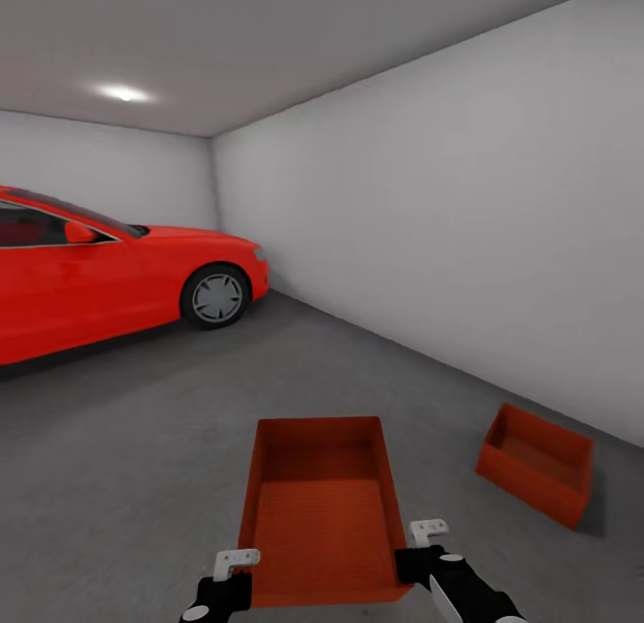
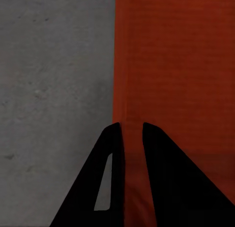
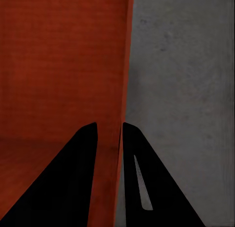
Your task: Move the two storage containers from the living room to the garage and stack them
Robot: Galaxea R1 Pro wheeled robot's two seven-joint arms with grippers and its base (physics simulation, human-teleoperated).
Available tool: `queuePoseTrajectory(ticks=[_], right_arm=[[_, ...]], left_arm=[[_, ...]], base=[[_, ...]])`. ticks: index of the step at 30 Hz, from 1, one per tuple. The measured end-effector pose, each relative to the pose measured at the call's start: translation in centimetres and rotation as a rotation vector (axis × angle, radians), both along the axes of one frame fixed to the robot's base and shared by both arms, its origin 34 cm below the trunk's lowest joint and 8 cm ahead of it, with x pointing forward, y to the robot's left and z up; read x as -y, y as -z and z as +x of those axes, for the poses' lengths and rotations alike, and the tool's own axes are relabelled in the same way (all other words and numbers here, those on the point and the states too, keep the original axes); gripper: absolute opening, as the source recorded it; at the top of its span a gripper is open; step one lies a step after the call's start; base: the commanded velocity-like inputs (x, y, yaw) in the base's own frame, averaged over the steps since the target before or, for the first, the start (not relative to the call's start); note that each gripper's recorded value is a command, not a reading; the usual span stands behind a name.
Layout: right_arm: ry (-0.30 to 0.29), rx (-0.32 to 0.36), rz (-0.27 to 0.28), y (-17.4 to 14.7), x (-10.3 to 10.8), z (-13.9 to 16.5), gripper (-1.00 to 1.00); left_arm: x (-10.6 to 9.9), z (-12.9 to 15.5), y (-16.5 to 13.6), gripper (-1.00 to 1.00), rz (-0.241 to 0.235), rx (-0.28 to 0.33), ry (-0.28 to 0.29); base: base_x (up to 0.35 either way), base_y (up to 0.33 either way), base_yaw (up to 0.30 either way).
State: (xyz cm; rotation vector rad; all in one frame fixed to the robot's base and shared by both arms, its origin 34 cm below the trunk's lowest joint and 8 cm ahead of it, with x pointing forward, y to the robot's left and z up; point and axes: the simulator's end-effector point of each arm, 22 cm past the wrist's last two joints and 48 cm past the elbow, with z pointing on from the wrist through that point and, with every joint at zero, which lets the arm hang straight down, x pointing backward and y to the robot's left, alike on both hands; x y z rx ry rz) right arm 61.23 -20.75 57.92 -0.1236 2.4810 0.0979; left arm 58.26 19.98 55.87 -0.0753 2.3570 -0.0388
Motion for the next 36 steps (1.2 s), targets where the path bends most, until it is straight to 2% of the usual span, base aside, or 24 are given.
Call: queuePoseTrajectory(ticks=[11,28,36], right_arm=[[0.0,-0.007,0.0,-0.1,0.5,-0.1,-1.0],[0.003,-0.022,-0.003,-3.1,0.6,-0.1,-1.0],[0.003,-0.016,-0.003,-3.4,0.5,0.0,-1.0]], left_arm=[[0.5,-0.1,-0.1,-1.0,0.001,-0.006,0.0],[0.6,0.0,-3.1,-1.0,-0.002,-0.021,0.004],[0.5,0.1,-3.3,-1.0,-0.002,-0.015,0.004]], base=[[0.001,0.001,-0.281],[0.0,0.0,-0.232],[0.012,0.0,-0.231]])
